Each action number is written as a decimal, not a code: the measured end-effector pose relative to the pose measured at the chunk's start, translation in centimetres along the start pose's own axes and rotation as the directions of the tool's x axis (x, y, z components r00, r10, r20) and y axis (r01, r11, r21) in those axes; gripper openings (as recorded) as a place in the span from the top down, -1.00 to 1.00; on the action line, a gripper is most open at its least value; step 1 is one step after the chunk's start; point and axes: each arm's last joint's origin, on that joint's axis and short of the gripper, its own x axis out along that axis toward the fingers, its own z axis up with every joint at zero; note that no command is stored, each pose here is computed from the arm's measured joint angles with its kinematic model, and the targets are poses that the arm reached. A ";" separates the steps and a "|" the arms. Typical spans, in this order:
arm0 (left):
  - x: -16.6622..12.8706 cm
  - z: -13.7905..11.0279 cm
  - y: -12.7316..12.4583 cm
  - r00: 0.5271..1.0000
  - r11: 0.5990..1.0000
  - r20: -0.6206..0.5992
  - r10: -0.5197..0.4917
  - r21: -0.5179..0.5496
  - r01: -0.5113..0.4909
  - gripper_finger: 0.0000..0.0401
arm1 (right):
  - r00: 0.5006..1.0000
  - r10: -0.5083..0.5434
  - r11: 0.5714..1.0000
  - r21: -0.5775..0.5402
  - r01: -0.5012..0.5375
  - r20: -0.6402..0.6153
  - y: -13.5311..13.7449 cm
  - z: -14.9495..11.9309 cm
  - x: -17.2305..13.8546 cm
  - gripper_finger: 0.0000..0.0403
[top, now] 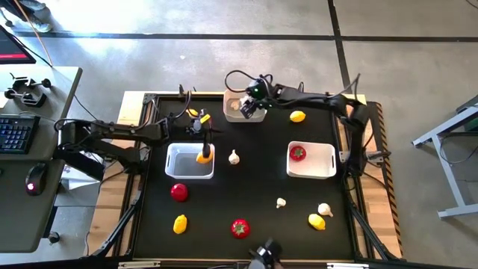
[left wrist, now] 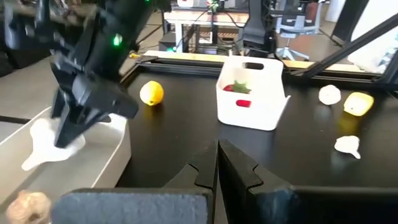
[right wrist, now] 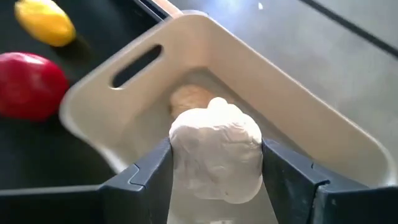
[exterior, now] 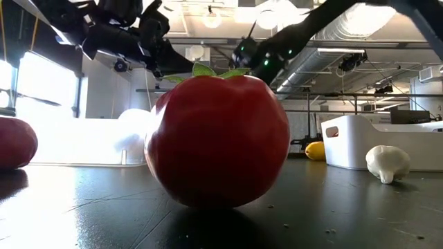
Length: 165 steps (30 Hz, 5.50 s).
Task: Sort produce into baskets
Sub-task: Put the white garlic into the top left white bin, then put the yellow lemon into the transparent bin
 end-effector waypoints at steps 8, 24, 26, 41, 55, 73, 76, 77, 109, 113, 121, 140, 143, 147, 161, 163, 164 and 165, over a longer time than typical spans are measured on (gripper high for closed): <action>-0.1 0.0 0.6 1.000 1.000 0.002 0.025 -0.006 -0.025 1.00 | 0.999 -0.010 0.999 0.035 0.012 -0.039 -1.1 -0.4 2.4 0.03; -0.1 -0.1 0.6 1.000 1.000 -0.011 0.023 -0.012 -0.023 1.00 | 0.998 0.020 1.000 0.019 -0.019 -0.060 -1.6 -0.7 3.0 -0.43; -0.1 -0.2 0.6 1.000 1.000 -0.014 0.023 -0.015 -0.023 1.00 | 0.998 0.019 1.000 0.019 -0.018 -0.058 -1.6 -0.7 3.0 -0.48; -0.1 -0.1 0.5 1.000 1.000 -0.010 -0.010 0.001 0.010 1.00 | 0.999 0.009 0.997 -0.074 -0.012 -0.031 -0.7 0.4 0.0 -0.46; -0.1 0.3 0.5 1.000 1.000 0.030 -0.009 0.018 0.009 1.00 | 0.997 0.072 0.972 -0.224 -0.066 0.018 3.6 -0.1 -2.9 0.93; -0.4 0.7 0.3 0.999 1.000 0.045 -0.018 0.025 0.016 1.00 | 0.956 0.261 0.950 -0.211 -0.230 0.132 9.3 -9.7 -10.2 1.00; -0.4 0.7 0.1 0.999 0.999 0.043 -0.026 0.024 0.025 1.00 | 0.924 0.374 0.901 -0.267 -0.342 0.082 11.0 -11.5 -11.6 1.00; -0.4 0.7 0.1 0.999 0.999 0.044 -0.027 0.025 0.025 1.00 | 0.909 0.412 0.881 -0.282 -0.381 0.059 11.7 -12.1 -11.9 1.00; -0.1 0.2 -3.8 0.978 0.984 -0.119 -0.172 0.030 0.177 1.00 | 0.786 0.598 0.739 -0.272 -0.617 -0.159 20.3 -17.3 -19.0 -0.12; -0.2 1.0 -5.5 0.957 0.967 -0.179 -0.230 0.069 0.246 1.00 | 0.815 0.534 0.758 -0.300 -0.579 -0.226 20.4 -16.7 -20.3 -0.12; -0.5 1.5 -7.7 0.930 0.946 -0.238 -0.281 0.097 0.310 1.00 | 0.837 0.362 0.847 -0.230 -0.479 -0.409 20.2 -18.4 -23.1 -0.12; -0.7 1.1 -8.2 0.915 0.941 -0.279 -0.291 0.087 0.326 1.00 | 0.622 0.007 0.997 -0.043 -0.065 -0.783 20.7 -27.0 -26.9 -0.33; -0.7 1.1 -8.2 0.915 0.941 -0.280 -0.291 0.087 0.326 1.00 | 0.606 -0.028 0.997 -0.066 -0.041 -0.795 20.9 -27.6 -26.3 -0.43; -0.7 1.1 -8.2 0.915 0.942 -0.279 -0.291 0.086 0.326 1.00 | 0.579 -0.089 0.993 -0.121 -0.017 -0.810 21.0 -28.3 -25.5 -0.49; -0.7 1.1 -8.2 0.915 0.942 -0.279 -0.291 0.084 0.325 1.00 | 0.476 -0.215 0.969 -0.248 -0.007 -0.853 21.4 -30.4 -23.7 -0.49; -0.7 1.1 -8.2 0.915 0.942 -0.279 -0.291 0.084 0.325 1.00 | 0.465 -0.227 0.965 -0.263 -0.014 -0.856 21.4 -30.7 -23.4 -0.49; -0.7 1.1 -8.2 0.915 0.942 -0.279 -0.291 0.082 0.325 1.00 | 0.460 -0.233 0.963 -0.270 -0.014 -0.857 21.5 -30.8 -23.3 -0.49; -0.7 1.1 -8.2 0.915 0.944 -0.279 -0.291 0.075 0.323 1.00 | 0.456 -0.239 0.960 -0.278 -0.019 -0.857 21.5 -31.0 -23.1 -0.49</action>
